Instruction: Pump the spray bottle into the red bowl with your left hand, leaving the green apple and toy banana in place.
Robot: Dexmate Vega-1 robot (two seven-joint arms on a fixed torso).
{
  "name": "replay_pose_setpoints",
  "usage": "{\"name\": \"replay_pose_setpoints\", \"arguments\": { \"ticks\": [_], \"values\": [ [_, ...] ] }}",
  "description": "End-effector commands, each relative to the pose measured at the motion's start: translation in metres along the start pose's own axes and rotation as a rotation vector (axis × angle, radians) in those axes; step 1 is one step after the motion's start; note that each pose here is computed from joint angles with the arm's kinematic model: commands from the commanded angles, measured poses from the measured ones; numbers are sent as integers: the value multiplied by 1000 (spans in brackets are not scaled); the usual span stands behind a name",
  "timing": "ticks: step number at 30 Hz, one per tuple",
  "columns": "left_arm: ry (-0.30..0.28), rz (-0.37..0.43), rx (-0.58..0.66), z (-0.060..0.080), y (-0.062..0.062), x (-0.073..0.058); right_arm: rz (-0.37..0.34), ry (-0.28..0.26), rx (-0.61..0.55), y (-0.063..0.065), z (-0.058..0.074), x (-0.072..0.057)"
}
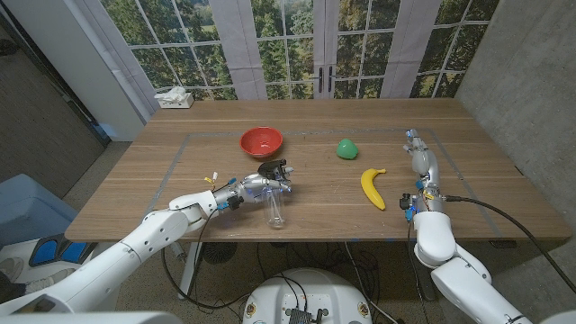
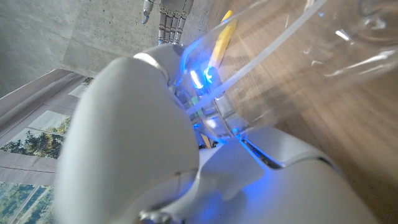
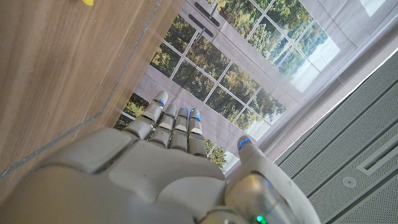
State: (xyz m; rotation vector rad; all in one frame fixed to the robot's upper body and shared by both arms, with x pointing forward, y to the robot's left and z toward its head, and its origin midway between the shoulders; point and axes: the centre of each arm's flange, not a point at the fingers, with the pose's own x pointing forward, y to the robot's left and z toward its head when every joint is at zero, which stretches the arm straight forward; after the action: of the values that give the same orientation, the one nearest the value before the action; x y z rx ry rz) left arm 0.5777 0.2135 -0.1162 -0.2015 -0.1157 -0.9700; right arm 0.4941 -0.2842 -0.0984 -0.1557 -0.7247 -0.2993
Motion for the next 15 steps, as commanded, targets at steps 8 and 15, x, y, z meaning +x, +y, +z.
{"name": "replay_pose_setpoints", "arguments": {
  "ticks": [8,15],
  "values": [
    [-18,18,-147,10,-9,1,3,12,11,3,-5,10],
    [-26,27,-111,26,-17,1,19,-3,22,4,-6,18]
  ]
}}
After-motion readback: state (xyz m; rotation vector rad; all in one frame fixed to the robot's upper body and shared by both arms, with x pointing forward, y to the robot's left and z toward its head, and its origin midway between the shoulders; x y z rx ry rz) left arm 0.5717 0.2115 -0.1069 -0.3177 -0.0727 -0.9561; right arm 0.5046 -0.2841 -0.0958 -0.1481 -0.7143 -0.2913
